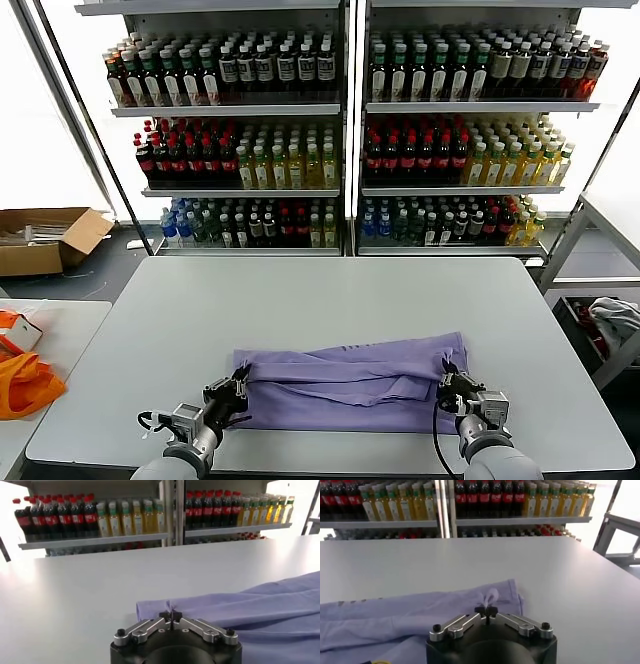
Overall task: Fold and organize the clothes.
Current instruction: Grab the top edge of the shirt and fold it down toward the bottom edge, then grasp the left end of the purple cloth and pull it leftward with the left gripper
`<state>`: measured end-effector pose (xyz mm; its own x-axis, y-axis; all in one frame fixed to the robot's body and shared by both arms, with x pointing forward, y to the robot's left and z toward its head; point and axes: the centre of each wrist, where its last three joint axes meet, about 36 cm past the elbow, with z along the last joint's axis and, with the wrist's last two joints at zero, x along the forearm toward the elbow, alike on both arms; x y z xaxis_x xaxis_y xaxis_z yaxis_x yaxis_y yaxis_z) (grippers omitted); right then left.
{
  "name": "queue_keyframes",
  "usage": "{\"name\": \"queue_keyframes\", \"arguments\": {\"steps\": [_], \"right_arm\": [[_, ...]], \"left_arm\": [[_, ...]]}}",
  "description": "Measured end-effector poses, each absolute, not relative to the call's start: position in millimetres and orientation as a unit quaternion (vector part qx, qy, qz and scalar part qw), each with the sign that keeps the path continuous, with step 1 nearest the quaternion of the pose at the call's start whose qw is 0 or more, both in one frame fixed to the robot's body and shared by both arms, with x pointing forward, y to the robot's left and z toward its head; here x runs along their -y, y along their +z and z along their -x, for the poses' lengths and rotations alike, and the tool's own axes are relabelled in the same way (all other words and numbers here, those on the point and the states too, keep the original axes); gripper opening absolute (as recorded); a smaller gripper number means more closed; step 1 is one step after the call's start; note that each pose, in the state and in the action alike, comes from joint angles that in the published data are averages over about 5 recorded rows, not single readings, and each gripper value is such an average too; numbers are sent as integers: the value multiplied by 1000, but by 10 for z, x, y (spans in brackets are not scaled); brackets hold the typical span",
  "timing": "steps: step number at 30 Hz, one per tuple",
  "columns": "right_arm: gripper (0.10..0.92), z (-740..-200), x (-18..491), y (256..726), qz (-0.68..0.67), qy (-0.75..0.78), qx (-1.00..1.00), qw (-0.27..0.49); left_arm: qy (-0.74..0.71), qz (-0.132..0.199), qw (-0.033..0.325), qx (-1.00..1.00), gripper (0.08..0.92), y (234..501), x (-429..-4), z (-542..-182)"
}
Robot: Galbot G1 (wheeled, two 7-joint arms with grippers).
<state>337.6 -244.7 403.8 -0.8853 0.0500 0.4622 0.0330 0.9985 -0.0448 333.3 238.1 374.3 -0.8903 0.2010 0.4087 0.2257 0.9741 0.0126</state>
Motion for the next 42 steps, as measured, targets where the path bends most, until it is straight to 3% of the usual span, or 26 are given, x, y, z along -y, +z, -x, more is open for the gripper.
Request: {"name": "queue_keyframes", "arguments": {"steps": [5, 16, 26, 29, 42], "right_arm": [[190, -3379, 2450, 3954, 27, 33, 969, 245], [510, -3364, 2573, 3911, 35, 58, 967, 244], [784, -3358, 2659, 4215, 37, 36, 977, 206], [817, -3341, 2637, 4271, 34, 28, 980, 196], [823, -3362, 2611, 4487, 20, 19, 988, 154]], "left_arm": [[-34, 103, 206, 973, 182, 3755, -2358, -3334], [-41, 95, 187, 977, 511, 3893, -2248, -3283], [-36, 66, 165, 983, 790, 4012, -2183, -3241], [-32, 58, 167, 984, 818, 3992, -2159, -3221], [-13, 28, 193, 981, 823, 3806, -2169, -3212]]}}
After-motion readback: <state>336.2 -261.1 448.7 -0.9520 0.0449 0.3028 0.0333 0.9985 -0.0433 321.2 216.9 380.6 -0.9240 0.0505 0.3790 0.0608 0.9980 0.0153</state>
